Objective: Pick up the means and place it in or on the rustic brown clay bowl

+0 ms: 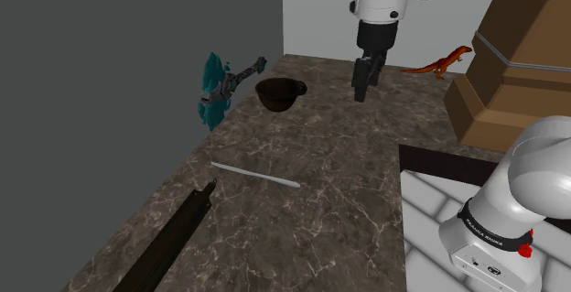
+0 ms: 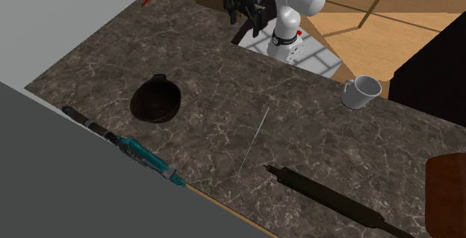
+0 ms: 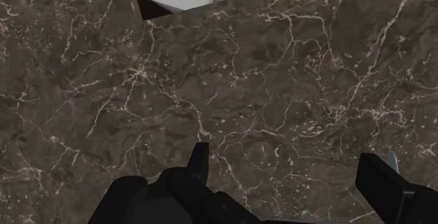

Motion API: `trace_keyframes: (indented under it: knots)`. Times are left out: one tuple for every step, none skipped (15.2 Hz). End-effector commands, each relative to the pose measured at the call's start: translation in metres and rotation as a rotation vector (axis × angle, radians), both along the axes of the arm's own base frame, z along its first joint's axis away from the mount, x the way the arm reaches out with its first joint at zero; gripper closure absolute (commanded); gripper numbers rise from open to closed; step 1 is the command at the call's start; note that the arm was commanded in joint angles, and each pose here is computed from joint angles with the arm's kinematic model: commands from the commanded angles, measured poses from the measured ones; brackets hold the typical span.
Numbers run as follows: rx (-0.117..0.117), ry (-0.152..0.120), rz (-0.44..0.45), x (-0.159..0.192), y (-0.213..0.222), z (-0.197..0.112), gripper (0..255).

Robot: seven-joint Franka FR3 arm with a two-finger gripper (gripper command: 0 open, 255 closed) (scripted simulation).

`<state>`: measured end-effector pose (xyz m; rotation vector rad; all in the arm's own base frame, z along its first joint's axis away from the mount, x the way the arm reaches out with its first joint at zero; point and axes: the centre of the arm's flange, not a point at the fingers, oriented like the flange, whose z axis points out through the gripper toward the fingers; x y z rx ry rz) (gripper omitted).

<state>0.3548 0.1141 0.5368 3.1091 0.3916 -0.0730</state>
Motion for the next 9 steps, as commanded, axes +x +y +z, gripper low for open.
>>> trace_keyframes:
  knots:
    - [0.002,-0.001,0.024,0.013,0.025,-0.013,0]
    - [0.002,0.0,0.035,0.018,0.035,-0.019,0]
    - [0.002,0.0,0.047,0.024,0.045,-0.025,0]
    - [0.002,0.0,0.058,0.03,0.055,-0.032,0]
    - [0.002,0.0,0.07,0.035,0.066,-0.038,0]
    - [0.002,0.001,0.081,0.04,0.076,-0.044,0]
    - [0.002,0.001,0.093,0.045,0.087,-0.051,0]
    - [0.002,0.001,0.104,0.05,0.097,-0.057,0]
    - [0.002,0.002,0.116,0.055,0.108,-0.063,0]
